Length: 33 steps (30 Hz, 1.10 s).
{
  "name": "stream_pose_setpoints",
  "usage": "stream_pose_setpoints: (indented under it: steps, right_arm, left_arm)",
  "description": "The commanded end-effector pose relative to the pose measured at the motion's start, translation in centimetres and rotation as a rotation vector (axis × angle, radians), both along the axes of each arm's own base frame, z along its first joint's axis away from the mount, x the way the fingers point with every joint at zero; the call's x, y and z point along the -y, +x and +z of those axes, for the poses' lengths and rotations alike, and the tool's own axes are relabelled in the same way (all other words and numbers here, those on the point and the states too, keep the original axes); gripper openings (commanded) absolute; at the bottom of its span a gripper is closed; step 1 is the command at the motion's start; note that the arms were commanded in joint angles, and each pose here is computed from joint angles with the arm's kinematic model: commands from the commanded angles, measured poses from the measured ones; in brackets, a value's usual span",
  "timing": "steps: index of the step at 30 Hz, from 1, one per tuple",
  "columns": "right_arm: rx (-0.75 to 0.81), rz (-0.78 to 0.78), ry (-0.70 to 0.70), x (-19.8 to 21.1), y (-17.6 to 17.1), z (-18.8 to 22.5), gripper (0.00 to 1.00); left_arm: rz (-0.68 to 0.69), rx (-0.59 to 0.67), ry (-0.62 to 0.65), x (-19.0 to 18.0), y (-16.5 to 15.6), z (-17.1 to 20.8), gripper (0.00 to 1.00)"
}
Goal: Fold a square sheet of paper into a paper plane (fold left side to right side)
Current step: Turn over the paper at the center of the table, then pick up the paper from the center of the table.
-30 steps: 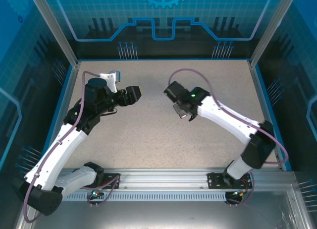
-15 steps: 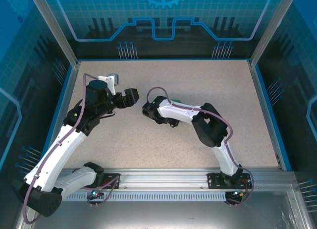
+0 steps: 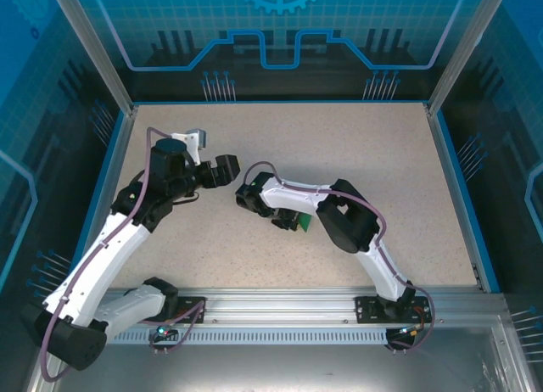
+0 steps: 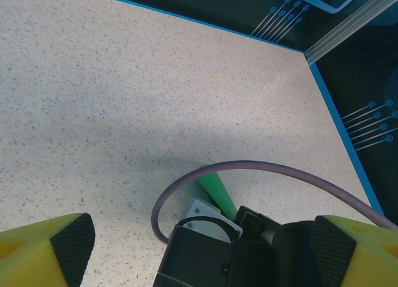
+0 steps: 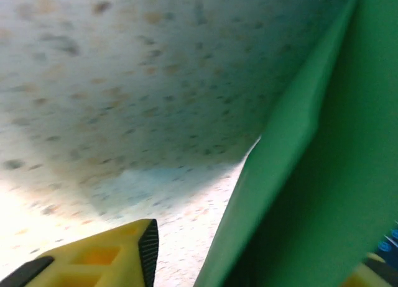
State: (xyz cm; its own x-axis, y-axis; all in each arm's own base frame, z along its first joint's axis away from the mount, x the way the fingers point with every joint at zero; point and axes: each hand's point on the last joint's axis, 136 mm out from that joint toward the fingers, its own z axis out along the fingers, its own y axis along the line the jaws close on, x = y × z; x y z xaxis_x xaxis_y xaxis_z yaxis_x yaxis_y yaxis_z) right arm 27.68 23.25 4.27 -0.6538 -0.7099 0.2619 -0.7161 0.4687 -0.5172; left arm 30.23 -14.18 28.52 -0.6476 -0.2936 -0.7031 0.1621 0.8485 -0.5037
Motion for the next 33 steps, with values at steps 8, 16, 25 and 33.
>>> stream_pose_setpoints:
  steps: [8,16,25,33]
  right_arm:
    - [-0.069,-0.171,0.518,-1.1,-4.9,6.4,0.77]
    - [0.037,-0.363,0.871,2.8,-3.6,9.5,0.81]
    - [0.153,-0.524,1.358,4.4,-1.1,12.8,0.96]
    - [0.141,-0.666,1.434,6.7,-1.0,11.0,0.99]
  left_arm:
    - [-0.072,-0.136,-0.091,2.1,-0.2,-2.7,0.94]
    - [-0.192,-0.289,-0.244,6.3,0.8,-7.4,0.91]
    - [-0.334,-0.470,-0.299,12.6,1.8,-14.0,0.84]
    - [-0.353,-0.556,-0.292,15.0,4.0,-19.2,0.78]
